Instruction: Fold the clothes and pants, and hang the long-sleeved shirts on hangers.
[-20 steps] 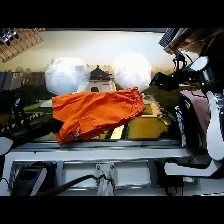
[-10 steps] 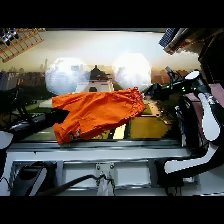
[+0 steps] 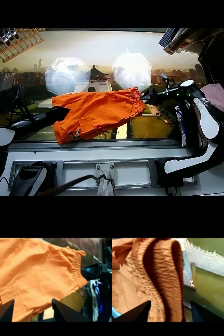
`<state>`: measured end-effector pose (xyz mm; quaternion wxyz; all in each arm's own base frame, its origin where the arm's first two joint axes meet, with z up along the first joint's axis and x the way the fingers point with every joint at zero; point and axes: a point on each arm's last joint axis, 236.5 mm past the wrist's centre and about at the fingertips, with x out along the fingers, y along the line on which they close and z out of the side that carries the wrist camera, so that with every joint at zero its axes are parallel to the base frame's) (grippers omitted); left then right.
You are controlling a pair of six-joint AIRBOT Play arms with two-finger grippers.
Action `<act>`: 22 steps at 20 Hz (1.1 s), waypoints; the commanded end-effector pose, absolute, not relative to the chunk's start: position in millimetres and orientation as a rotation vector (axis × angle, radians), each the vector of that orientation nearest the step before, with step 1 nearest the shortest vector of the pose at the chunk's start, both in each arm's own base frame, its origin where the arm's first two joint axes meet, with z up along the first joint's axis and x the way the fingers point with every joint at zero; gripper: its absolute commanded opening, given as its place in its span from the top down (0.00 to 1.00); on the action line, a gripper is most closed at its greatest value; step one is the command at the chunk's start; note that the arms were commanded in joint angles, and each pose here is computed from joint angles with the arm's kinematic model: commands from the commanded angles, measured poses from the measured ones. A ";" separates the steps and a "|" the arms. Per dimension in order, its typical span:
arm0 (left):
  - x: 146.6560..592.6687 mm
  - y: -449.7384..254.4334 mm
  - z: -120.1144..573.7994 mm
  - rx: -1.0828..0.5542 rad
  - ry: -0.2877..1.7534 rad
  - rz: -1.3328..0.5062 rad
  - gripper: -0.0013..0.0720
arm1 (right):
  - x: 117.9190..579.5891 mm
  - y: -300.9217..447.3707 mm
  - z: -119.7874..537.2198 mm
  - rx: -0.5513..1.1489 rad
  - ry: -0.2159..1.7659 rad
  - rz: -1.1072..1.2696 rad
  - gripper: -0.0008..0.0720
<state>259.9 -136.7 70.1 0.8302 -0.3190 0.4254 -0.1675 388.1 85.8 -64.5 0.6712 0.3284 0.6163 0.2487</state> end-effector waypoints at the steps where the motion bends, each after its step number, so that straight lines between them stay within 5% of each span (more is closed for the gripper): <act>1: 261.2 -136.5 67.5 -0.680 0.911 -0.351 0.30 | 390.7 87.4 -66.4 0.754 1.374 0.563 0.19; 22: 261.9 -150.1 82.3 -0.731 0.880 -0.418 0.30 | 367.9 176.4 -86.1 0.608 1.481 0.666 0.22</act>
